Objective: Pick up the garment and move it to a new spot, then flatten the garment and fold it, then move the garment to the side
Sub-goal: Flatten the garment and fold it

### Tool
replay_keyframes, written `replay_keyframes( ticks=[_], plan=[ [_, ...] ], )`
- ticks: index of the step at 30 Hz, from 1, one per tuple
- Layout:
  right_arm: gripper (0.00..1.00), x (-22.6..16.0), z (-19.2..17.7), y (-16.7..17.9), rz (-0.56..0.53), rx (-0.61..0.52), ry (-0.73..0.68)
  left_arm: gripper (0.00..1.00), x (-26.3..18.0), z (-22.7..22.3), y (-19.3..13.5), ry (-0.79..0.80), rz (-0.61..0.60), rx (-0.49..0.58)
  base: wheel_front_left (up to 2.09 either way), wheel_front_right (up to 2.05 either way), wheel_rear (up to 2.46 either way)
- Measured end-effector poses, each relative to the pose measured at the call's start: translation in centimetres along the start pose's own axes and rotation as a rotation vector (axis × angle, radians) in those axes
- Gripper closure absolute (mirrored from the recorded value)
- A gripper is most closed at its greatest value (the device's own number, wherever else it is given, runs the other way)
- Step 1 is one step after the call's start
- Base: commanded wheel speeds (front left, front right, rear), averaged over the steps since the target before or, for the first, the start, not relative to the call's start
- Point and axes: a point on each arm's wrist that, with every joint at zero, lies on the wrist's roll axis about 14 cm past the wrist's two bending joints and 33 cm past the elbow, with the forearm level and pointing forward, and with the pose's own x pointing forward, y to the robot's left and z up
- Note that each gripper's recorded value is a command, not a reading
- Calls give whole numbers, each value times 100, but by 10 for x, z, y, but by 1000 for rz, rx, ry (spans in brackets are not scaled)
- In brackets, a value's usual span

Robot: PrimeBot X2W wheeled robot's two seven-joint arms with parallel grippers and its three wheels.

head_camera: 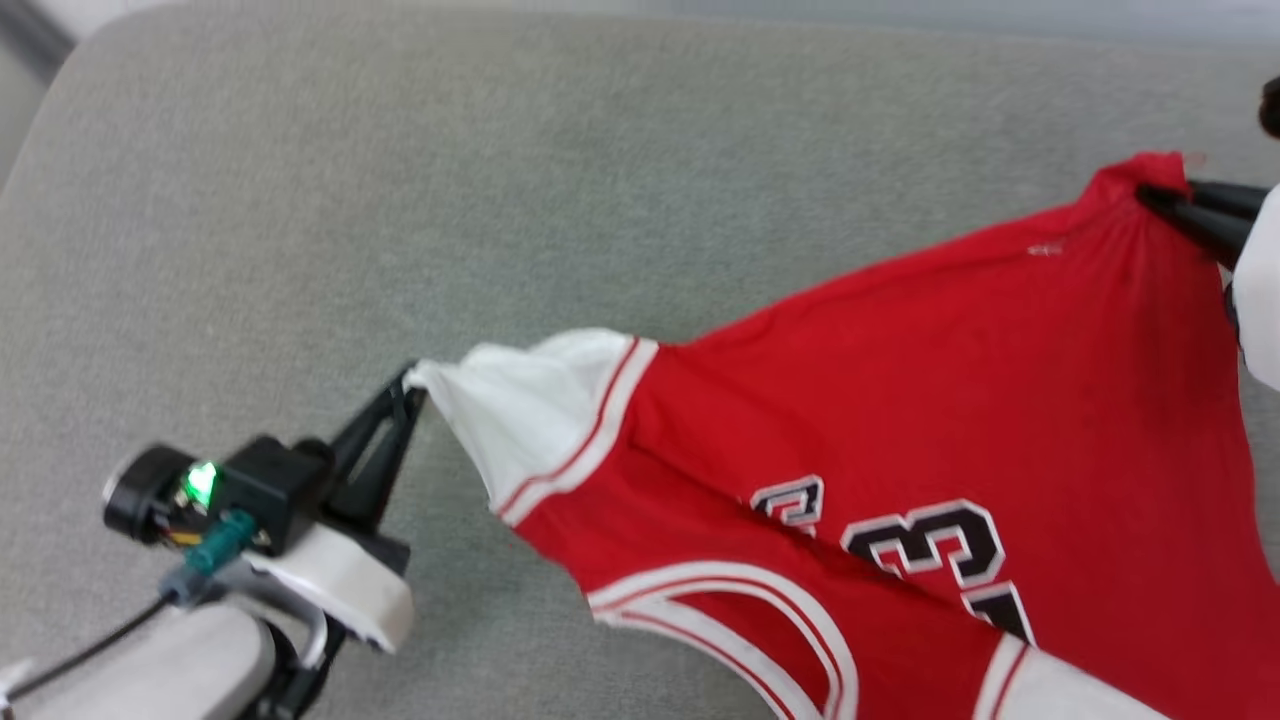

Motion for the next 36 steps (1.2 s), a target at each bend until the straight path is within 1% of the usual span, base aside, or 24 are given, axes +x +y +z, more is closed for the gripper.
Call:
replay_keyframes(
  ticks=[6, 12, 16, 19, 23, 31, 36],
  plan=[
    [100, -42, 37, -12, -79, -17, -191, 100, 28, 69, 6, -191, -24, 78, 0, 0, 0],
    [100, -66, 72, -29, -176, -44, -363, 100, 62, 139, 6, -356, -66, 169, 0, 0, 0],
    [100, -65, 92, -40, -225, -54, -443, 100, 88, 175, 6, -427, -89, 210, 0, 0, 0],
    [100, -63, 110, -53, -267, -67, -495, 100, 110, 201, 11, -477, -92, 264, 0, 0, 0],
    [100, -56, 137, -74, -327, -81, -564, 100, 141, 228, 6, -528, -121, 299, 0, 0, 0],
    [100, -34, 189, -117, -436, -121, -653, 100, 203, 279, 10, -621, -132, 325, 0, 0, 0],
    [100, -19, 214, -139, -494, -149, -680, 100, 227, 313, 18, -701, -113, 318, 0, 0, 0]
  ],
)
